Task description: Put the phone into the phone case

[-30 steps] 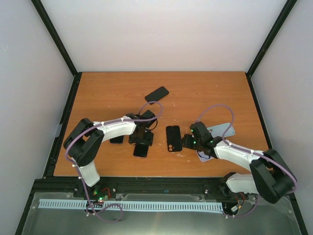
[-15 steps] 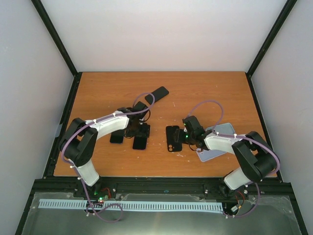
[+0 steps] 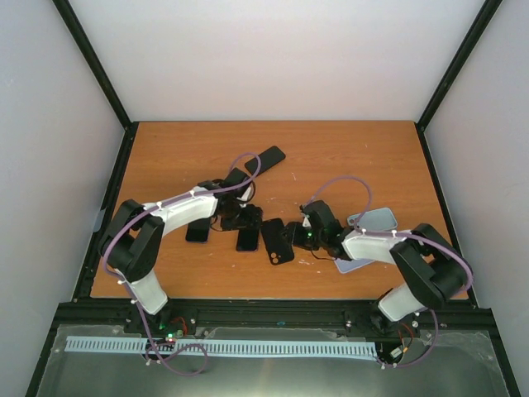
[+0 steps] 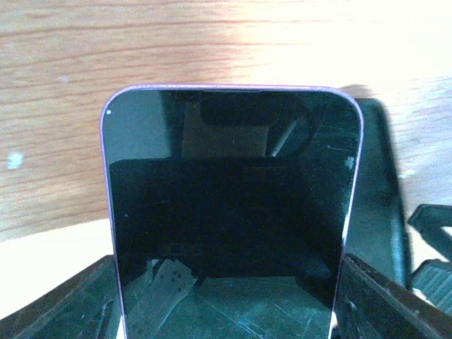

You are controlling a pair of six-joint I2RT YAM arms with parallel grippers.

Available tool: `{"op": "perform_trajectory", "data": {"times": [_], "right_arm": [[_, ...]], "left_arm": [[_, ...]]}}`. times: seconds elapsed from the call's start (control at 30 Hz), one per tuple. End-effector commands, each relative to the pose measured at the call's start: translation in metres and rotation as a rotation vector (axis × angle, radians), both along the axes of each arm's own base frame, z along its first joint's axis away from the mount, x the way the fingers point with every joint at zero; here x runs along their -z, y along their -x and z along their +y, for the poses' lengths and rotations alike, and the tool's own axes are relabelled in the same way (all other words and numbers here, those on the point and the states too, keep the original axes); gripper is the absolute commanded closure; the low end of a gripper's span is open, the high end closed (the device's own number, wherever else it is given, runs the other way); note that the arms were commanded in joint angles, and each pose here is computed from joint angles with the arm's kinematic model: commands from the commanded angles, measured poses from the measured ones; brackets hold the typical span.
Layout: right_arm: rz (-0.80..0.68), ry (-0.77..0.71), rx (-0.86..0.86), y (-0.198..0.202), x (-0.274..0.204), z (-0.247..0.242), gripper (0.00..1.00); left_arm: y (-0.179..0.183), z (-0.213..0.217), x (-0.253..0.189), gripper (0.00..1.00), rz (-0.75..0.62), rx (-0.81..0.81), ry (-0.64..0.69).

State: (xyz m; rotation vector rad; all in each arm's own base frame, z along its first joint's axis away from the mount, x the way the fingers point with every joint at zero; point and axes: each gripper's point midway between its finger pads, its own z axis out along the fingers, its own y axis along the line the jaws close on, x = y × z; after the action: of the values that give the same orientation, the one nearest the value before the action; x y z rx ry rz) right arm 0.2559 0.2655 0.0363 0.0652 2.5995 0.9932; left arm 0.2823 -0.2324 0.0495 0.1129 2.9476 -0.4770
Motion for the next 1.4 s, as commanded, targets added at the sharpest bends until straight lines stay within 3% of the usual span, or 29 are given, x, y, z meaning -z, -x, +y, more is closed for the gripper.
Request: {"op": "perform_trajectory", "data": {"times": [0.0,0.4,0.63,1.1,1.37], "right_arm": [[-0.039,0.032,0.008,0.009,-0.009,-0.014,0.50],[-0.142,0.142,0.103,0.026,-0.015,-0.065,0.52],[-0.209,0.128,0.143,0.028,-0.032,-0.077,0.52],[-0.259,0.095,0.173,0.032,-0.048,-0.086,0.51],[-0.268,0.090,0.176,0.032,-0.052,-0.087,0.51]], "left_arm": [[-0.015,-0.044,-0.046,0.37,-0.043,-0.012,0.257],[-0.011,-0.089,-0.056,0.38,0.032,-0.116,0.401],[-0.013,-0.104,-0.048,0.40,0.072,-0.181,0.440],[-0.001,-0.104,-0.010,0.38,0.133,-0.247,0.380],[0.006,-0.095,-0.001,0.27,0.147,-0.280,0.348]]}}
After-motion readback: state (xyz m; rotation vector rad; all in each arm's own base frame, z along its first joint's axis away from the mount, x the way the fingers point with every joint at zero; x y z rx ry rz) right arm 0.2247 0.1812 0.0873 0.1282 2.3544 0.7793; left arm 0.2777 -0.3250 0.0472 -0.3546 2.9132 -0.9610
